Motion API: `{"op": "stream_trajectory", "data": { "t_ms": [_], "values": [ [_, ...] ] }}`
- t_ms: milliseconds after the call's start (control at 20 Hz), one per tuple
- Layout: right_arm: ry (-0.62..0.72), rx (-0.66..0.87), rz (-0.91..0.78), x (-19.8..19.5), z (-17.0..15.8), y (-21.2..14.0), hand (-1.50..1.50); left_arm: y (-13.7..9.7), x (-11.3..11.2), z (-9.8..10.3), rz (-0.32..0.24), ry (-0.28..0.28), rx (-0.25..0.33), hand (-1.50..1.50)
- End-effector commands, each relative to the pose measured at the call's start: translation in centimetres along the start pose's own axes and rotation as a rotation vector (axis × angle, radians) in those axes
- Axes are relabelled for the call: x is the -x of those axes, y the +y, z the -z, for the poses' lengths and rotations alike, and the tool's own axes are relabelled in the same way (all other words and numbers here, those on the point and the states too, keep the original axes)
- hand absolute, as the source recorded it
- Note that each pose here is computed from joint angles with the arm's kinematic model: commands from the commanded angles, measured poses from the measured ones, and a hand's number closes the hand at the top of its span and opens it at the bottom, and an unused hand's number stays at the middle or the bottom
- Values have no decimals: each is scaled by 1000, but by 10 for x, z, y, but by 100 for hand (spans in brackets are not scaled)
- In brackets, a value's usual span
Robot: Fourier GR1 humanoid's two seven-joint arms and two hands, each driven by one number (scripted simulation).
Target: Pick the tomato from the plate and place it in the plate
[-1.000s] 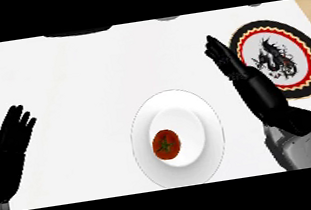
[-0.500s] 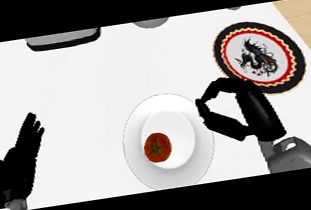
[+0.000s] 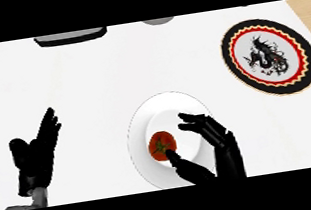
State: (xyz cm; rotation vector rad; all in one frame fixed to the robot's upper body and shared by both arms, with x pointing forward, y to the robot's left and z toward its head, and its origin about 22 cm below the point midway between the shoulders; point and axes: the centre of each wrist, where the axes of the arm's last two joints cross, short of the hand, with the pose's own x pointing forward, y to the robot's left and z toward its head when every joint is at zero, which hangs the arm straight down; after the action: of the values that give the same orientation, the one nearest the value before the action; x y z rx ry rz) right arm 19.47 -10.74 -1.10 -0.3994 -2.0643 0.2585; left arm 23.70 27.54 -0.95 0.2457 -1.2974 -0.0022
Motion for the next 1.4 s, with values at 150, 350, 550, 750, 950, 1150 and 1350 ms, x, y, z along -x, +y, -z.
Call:
{"op": "stream_trajectory", "data": {
  "t_ms": [150,350,550,750,950,1150,1350],
  "values": [
    [10,-161,-279,17,-47,25,-150,-16,1,1,32,14,1,0],
    [68,-188,-489,22,-51,13,-150,-21,-11,1,14,6,9,0],
    [150,-270,-637,-1,-15,7,-150,-10,-10,9,28,10,-4,0],
    [278,-424,-697,-34,5,18,-150,-24,10,1,20,29,6,0],
    [388,-545,-738,-55,-10,32,-150,-15,-6,6,23,11,8,0],
    [457,-604,-754,-45,27,45,-150,-32,-5,9,34,4,16,0],
    [474,-597,-759,-62,21,50,-150,-30,-3,13,40,24,26,0]
  ]
}}
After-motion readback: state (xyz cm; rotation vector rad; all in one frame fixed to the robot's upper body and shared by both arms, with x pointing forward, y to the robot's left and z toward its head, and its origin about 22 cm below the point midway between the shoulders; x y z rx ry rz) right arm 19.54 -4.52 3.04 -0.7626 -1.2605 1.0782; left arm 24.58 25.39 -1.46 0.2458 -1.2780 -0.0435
